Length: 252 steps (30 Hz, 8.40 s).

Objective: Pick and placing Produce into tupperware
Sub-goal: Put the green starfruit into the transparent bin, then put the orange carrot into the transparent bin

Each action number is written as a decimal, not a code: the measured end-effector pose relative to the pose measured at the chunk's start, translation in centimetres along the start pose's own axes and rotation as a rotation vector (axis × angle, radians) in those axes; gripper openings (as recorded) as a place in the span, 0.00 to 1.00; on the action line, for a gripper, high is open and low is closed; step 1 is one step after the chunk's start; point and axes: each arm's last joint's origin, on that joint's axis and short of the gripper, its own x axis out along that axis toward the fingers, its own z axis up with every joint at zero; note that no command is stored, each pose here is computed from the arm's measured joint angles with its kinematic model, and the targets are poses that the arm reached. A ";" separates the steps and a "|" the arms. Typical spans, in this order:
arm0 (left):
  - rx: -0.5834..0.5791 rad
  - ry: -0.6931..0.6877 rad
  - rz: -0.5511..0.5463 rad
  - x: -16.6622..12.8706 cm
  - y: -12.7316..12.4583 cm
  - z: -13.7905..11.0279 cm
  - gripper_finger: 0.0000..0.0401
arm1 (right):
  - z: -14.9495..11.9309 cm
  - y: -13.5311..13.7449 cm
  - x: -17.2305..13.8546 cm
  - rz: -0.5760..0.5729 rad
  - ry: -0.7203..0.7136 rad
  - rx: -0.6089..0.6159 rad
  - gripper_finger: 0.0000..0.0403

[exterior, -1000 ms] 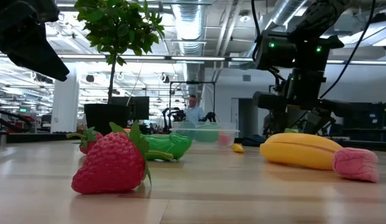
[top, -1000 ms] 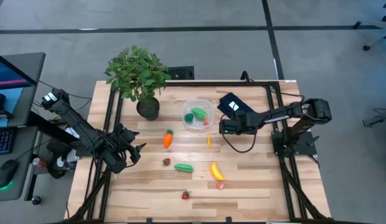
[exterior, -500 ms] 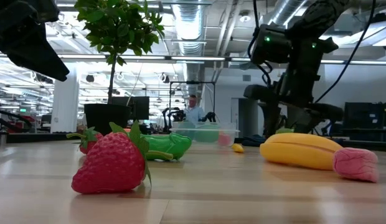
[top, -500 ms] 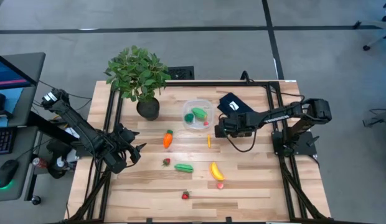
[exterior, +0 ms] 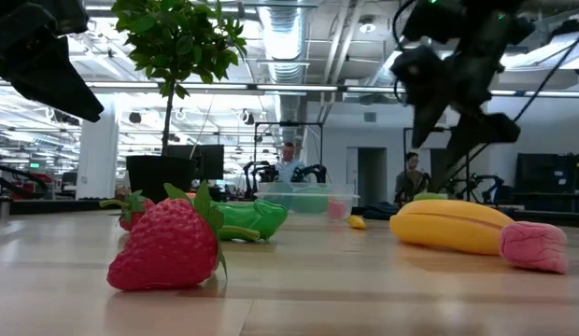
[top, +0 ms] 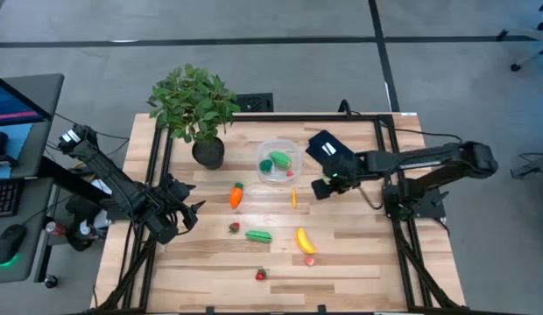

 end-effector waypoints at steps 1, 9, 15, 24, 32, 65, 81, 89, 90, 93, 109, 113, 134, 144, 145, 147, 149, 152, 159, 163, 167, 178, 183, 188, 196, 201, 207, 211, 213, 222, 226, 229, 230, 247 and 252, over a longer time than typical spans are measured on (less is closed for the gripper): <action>0.000 -0.007 0.003 0.0 0.0 0.0 0.74 | 0.1 -0.1 -0.6 0.012 -0.012 -0.052 0.62; -0.053 -0.039 0.014 0.0 0.0 0.1 0.74 | 1.2 -1.0 -2.3 0.057 -0.065 -0.651 0.62; -0.165 -0.034 0.006 0.0 0.0 0.1 0.74 | 1.2 -2.7 -1.5 -0.084 0.085 -0.945 0.62; -0.358 -0.067 -0.024 0.0 -0.4 0.4 0.74 | 2.3 -4.1 -1.8 -0.245 0.089 -1.168 0.62; -0.441 -0.119 -0.023 0.0 -0.4 0.5 0.74 | 3.3 -4.1 -1.7 -0.251 0.045 -1.380 0.62; -0.467 -0.172 -0.015 0.0 -0.3 0.7 0.74 | 4.9 -4.2 4.6 -0.265 0.186 -1.446 0.62; -0.466 -0.171 -0.015 0.0 -0.3 0.7 0.74 | 5.0 -4.3 4.4 -0.275 0.193 -1.385 0.41; -0.466 -0.170 -0.016 0.0 -0.3 0.7 0.74 | 4.9 -4.3 4.4 -0.277 0.187 -1.346 0.38; -0.466 -0.170 -0.016 0.0 -0.3 0.7 0.74 | 4.9 -4.3 4.4 -0.278 0.185 -1.335 0.40; -0.466 -0.170 -0.015 0.0 -0.3 0.7 0.74 | 4.9 -4.3 4.4 -0.280 0.180 -1.302 0.44; -0.461 -0.170 -0.015 0.0 -0.3 0.6 0.74 | 4.8 -4.4 4.5 -0.279 0.172 -1.240 0.44; -0.460 -0.170 -0.014 0.0 -0.3 0.6 0.74 | 4.8 -4.4 4.5 -0.275 0.177 -1.230 0.51; -0.448 -0.170 -0.013 0.0 -0.3 0.6 0.74 | 4.8 -4.3 4.5 -0.278 0.169 -1.225 0.42; -0.449 -0.170 -0.013 0.0 -0.3 0.6 0.74 | 4.8 -4.4 4.4 -0.283 0.171 -1.203 0.40; -0.449 -0.170 -0.013 0.0 -0.3 0.6 0.74 | 4.8 -4.4 4.4 -0.283 0.170 -1.198 0.41; -0.449 -0.170 -0.013 0.0 -0.3 0.6 0.74 | 4.8 -4.4 4.4 -0.284 0.169 -1.192 0.42; -0.449 -0.170 -0.013 0.0 -0.3 0.6 0.74 | 4.8 -4.4 4.4 -0.284 0.171 -1.190 0.42; -0.449 -0.170 -0.013 0.0 -0.3 0.6 0.74 | 5.0 -4.1 4.1 -0.286 0.179 -1.184 0.41; -0.449 -0.170 -0.013 0.0 -0.3 0.6 0.74 | 6.1 -2.5 3.1 -0.272 0.124 -1.191 0.38; -0.449 -0.170 -0.013 0.0 -0.3 0.6 0.74 | 7.0 -1.2 2.0 -0.260 0.078 -1.196 0.41; -0.449 -0.170 -0.013 0.0 -0.3 0.6 0.74 | 8.1 0.6 0.5 -0.240 0.001 -1.203 0.42; -0.439 -0.171 -0.013 0.0 -0.3 0.6 0.74 | 11.2 5.7 -4.7 -0.168 -0.288 -1.222 0.39; -0.424 -0.171 -0.013 0.0 -0.3 0.7 0.74 | 11.9 6.8 -5.7 -0.141 -0.394 -1.224 0.42; -0.412 -0.171 -0.011 0.0 -0.3 0.7 0.74 | 12.3 7.5 -5.9 -0.107 -0.473 -1.187 0.41; -0.386 -0.178 -0.008 0.0 -0.3 0.7 0.74 | 12.8 8.0 -6.2 -0.074 -0.556 -1.152 0.39; -0.384 -0.196 -0.004 0.0 -0.3 0.7 0.74 | 13.1 7.9 -6.3 -0.069 -0.576 -1.110 0.42; -0.371 -0.199 -0.002 0.0 -0.3 0.7 0.74 | 13.4 7.5 -6.1 -0.068 -0.577 -1.068 0.42; -0.369 -0.200 -0.002 0.0 -0.3 0.7 0.74 | 13.3 7.0 -5.2 -0.061 -0.583 -1.042 0.39; -0.369 -0.200 -0.002 0.0 -0.3 0.7 0.74 | 13.2 6.7 -4.7 -0.054 -0.590 -1.025 0.38; -0.365 -0.199 -0.002 0.0 -0.3 0.7 0.74 | 12.7 5.7 -3.0 -0.049 -0.561 -0.978 0.34; -0.365 -0.199 -0.002 0.0 -0.3 0.7 0.74 | 12.6 5.7 -3.0 -0.048 -0.558 -0.978 0.34; -0.365 -0.199 -0.002 0.0 -0.3 0.7 0.74 | 12.5 5.8 -2.9 -0.040 -0.555 -0.967 0.34; -0.365 -0.199 -0.002 0.0 -0.3 0.7 0.74 | 12.5 5.8 -2.9 -0.038 -0.554 -0.959 0.34; -0.347 -0.171 -0.019 0.0 -0.5 0.7 0.74 | 10.3 6.2 -2.0 -0.024 -0.407 -0.876 0.33; -0.280 -0.146 -0.083 -0.1 -1.5 1.0 0.74 | 8.0 6.6 -1.4 -0.032 -0.284 -0.850 0.33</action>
